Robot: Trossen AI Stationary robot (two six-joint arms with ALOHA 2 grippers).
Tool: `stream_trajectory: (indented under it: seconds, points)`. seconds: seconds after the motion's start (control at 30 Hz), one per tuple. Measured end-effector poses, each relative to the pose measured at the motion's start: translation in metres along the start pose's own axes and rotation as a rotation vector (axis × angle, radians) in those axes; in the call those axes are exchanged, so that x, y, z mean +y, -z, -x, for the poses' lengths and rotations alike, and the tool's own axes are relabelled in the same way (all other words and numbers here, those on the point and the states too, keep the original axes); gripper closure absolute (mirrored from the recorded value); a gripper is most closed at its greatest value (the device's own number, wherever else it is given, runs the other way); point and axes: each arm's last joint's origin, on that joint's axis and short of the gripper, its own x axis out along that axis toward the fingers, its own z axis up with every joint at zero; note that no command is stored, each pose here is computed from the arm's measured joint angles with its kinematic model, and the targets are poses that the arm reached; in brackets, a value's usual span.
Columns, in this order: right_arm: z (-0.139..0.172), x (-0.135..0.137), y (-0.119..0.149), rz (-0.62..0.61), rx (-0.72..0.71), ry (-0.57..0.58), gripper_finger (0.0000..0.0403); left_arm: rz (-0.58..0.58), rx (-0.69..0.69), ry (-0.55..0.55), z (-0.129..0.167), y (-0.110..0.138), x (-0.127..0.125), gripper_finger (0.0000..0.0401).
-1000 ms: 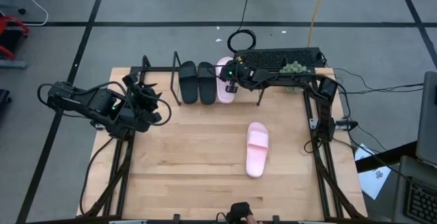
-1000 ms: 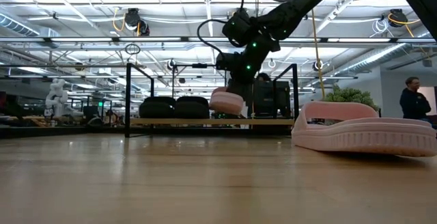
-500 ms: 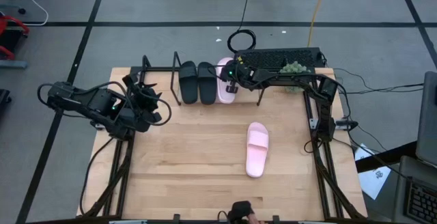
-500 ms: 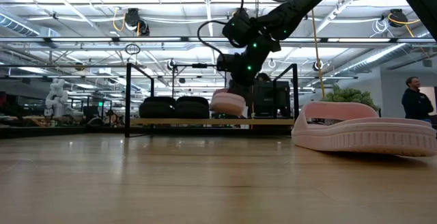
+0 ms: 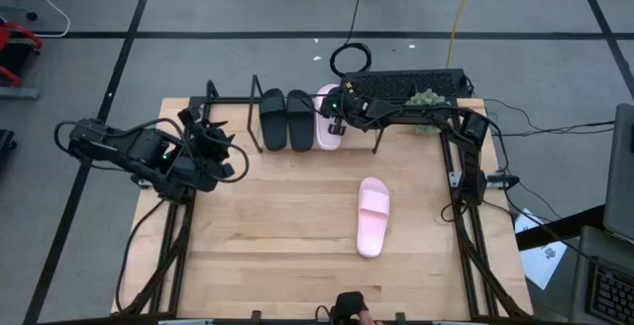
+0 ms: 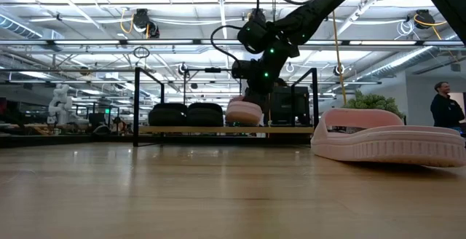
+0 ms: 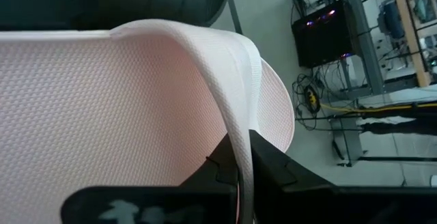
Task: Pick and place slides into the shelf
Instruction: Put the left white slide on the shelf
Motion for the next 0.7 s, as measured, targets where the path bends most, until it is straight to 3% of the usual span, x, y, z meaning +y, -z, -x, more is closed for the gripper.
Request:
stream_trajectory:
  seconds: [0.7]
  points:
    - [-0.0001, 0.0018, -0.0036, -0.016, -0.036, -0.008, 0.0399, -0.012, 0.000, -0.001, -0.0001, 0.0000, -0.0001, 0.0231]
